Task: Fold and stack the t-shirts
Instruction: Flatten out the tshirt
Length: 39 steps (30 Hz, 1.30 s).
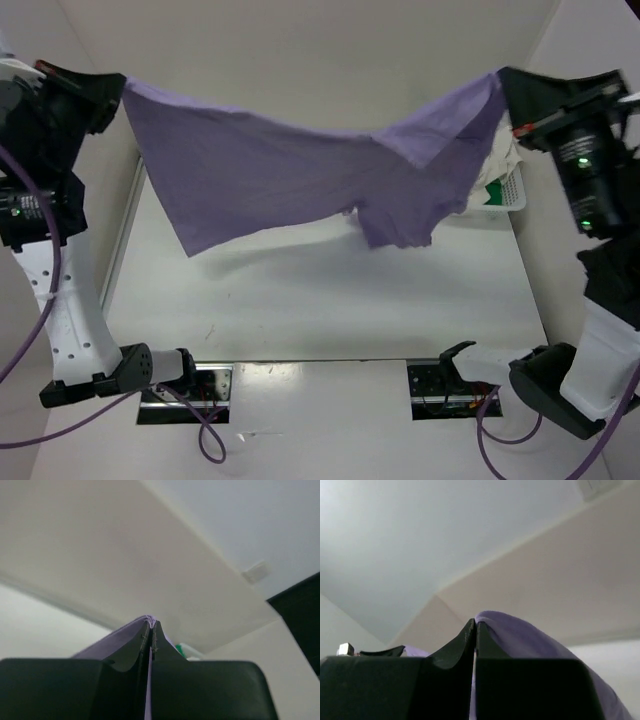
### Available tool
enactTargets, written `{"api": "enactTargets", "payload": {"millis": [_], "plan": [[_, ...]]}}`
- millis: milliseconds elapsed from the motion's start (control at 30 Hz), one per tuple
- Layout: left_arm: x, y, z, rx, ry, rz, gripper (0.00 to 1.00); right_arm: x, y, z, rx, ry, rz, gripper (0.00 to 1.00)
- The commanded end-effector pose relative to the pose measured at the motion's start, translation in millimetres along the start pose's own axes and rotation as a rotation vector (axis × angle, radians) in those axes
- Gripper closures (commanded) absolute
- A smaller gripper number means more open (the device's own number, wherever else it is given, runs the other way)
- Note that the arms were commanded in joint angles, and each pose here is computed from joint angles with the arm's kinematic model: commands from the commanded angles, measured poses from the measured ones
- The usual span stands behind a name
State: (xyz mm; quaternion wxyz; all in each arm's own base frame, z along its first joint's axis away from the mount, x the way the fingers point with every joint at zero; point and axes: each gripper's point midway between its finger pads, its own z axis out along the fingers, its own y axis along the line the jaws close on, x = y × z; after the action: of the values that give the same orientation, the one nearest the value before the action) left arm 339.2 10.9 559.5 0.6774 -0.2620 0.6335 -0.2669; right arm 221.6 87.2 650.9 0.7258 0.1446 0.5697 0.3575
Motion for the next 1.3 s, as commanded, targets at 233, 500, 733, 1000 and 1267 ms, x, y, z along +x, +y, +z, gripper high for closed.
{"api": "enactTargets", "payload": {"millis": [233,500,733,1000,1267], "plan": [[-20.1,0.0,30.4,-0.026,-0.033,0.020,1.00,1.0,-3.4,96.1,0.068,-0.105,-0.122,1.00],[35.5,82.1,104.9,-0.167,0.082,-0.012,1.00,92.4,-54.9,187.1,0.122,0.052,-0.268,1.00],[66.9,126.0,162.6,-0.223,0.148,-0.067,1.00,131.0,-126.6,246.0,0.091,0.181,-0.122,1.00],[-11.6,69.2,159.7,-0.092,-0.018,-0.037,1.00,36.4,-68.5,228.0,-0.096,-0.046,-0.024,1.00],[-20.0,79.4,158.3,-0.112,-0.034,-0.037,1.00,31.7,-89.3,215.5,-0.023,-0.012,-0.033,1.00]]}}
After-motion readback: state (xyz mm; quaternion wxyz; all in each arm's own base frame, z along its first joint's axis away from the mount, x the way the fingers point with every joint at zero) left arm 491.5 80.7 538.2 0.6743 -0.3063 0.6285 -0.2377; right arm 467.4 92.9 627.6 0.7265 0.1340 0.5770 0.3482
